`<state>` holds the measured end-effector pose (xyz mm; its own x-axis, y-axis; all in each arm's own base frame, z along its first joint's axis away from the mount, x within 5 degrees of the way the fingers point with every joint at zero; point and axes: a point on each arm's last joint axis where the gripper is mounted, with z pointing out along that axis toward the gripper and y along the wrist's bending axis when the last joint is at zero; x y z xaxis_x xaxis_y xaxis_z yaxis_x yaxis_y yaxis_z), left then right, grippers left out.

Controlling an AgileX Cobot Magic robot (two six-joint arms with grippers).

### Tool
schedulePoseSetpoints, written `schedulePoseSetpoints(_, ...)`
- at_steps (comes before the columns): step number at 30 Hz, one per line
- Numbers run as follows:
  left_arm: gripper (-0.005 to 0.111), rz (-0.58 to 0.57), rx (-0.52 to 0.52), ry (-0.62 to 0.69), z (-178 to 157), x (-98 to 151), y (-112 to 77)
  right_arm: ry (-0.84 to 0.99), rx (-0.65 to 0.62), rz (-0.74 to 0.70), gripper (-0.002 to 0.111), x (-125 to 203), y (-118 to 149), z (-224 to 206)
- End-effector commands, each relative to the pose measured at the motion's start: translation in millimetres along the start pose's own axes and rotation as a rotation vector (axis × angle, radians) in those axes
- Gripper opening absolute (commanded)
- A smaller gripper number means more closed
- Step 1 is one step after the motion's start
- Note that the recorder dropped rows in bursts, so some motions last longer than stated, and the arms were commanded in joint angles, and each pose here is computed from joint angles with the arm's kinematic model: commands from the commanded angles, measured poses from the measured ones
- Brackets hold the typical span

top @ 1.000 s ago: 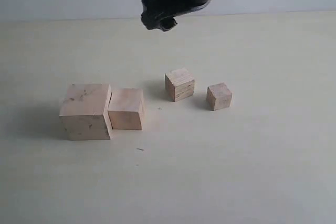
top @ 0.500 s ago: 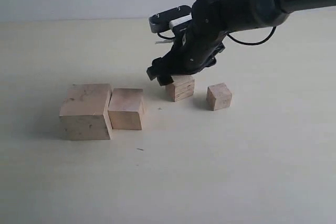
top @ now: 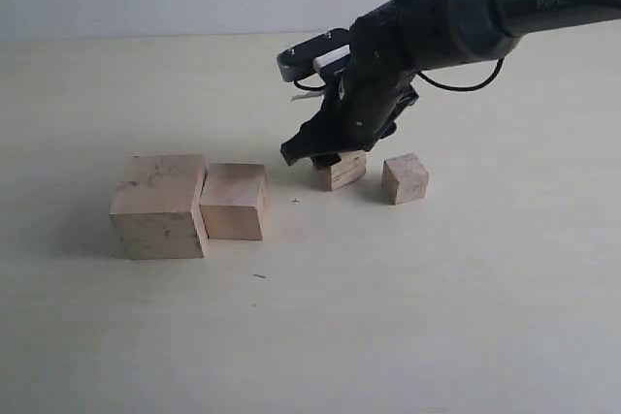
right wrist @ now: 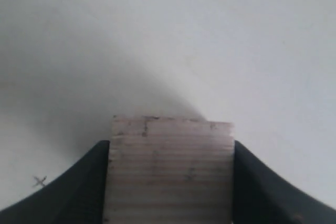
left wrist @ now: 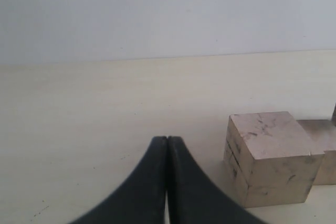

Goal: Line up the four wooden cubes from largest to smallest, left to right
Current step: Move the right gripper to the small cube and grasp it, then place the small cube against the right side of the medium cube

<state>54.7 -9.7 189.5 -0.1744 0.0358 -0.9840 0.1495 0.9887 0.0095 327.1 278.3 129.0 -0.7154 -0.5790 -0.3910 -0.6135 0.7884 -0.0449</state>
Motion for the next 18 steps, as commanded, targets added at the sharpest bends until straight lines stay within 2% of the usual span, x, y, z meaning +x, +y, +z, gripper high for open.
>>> schedulePoseSetpoints(1, 0.0, -0.011, 0.0, -0.009, -0.4, -0.4, -0.1, -0.033, 0.019, -0.024, 0.0, -17.4, -6.1, -56.5)
schedulePoseSetpoints(4, 0.0, -0.011, 0.0, -0.009, -0.4, -0.4, -0.1, -0.106, 0.001, -0.072, 0.0, -23.7, -6.9, -101.4)
schedulePoseSetpoints(9, 0.0, -0.011, 0.0, -0.009, -0.4, -0.4, -0.1, -0.163, -0.113, -0.305, 0.0, -17.0, 1.6, -152.7)
schedulePoseSetpoints(14, 0.0, -0.011, 0.0, -0.009, -0.4, -0.4, -0.1, -0.149, -0.274, -0.463, 0.0, 3.3, 16.3, -144.7)
schedulePoseSetpoints(18, 0.0, -0.011, 0.0, -0.009, -0.4, -0.4, -0.1, -0.081, -0.312, -0.534, 0.0, 18.7, 22.8, -116.8)
